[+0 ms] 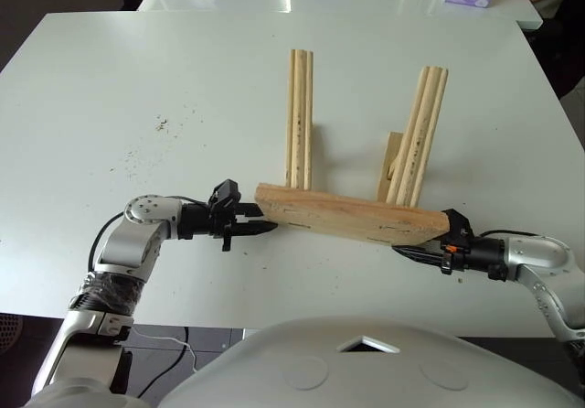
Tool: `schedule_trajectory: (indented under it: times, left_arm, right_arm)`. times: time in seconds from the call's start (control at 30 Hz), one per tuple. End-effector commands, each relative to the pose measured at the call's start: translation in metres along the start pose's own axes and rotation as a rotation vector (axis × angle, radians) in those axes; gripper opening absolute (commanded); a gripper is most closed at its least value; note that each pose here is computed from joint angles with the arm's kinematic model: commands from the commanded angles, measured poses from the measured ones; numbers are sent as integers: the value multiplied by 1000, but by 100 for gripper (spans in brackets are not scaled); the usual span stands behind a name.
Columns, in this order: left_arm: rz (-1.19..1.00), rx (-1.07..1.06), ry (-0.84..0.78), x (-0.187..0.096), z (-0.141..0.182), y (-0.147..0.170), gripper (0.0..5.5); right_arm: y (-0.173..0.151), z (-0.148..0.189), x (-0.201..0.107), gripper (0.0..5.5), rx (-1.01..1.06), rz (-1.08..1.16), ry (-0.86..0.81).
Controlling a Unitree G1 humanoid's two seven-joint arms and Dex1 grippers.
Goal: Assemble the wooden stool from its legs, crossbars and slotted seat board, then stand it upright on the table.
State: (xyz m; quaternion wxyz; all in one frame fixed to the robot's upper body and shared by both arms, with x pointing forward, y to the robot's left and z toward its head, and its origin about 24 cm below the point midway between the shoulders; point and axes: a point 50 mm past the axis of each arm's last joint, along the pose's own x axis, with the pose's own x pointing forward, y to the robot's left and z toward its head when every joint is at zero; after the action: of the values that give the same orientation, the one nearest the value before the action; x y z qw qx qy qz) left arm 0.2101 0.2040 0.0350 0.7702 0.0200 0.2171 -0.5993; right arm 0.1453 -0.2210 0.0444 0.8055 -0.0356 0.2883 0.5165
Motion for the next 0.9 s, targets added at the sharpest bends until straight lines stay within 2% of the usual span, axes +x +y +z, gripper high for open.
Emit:
schedule_trajectory:
  times: [0.03, 0.17, 0.3, 0.4, 0.57, 0.67, 0.77, 0.9]
  left_arm:
    - [200, 60, 5, 0, 14, 4, 151]
    - [335, 36, 80, -1, 23, 3, 152]
    - [367, -13, 151, 0, 29, 3, 152]
    - [216, -30, 154, 3, 45, -8, 152]
    - [68, -93, 32, -1, 75, -11, 152]
    - [40, -122, 36, -4, 72, -11, 152]
    - [-8, -160, 67, -8, 62, -17, 152]
    - [-95, -175, 111, -20, 50, -33, 152]
  right_arm:
    - [4, 26, -2, 162, 85, -81, -103]
    - [-2, 41, -9, 162, 215, -247, -160]
    - [0, 52, -10, 162, 261, -267, -183]
    - [9, 65, -12, 162, 281, -94, -185]
    - [22, 94, -20, 162, 352, 219, -322]
    - [29, 102, -23, 162, 455, 370, -295]
    - [38, 120, -30, 162, 557, 524, -365]
    - [40, 138, -40, 162, 499, 627, -423]
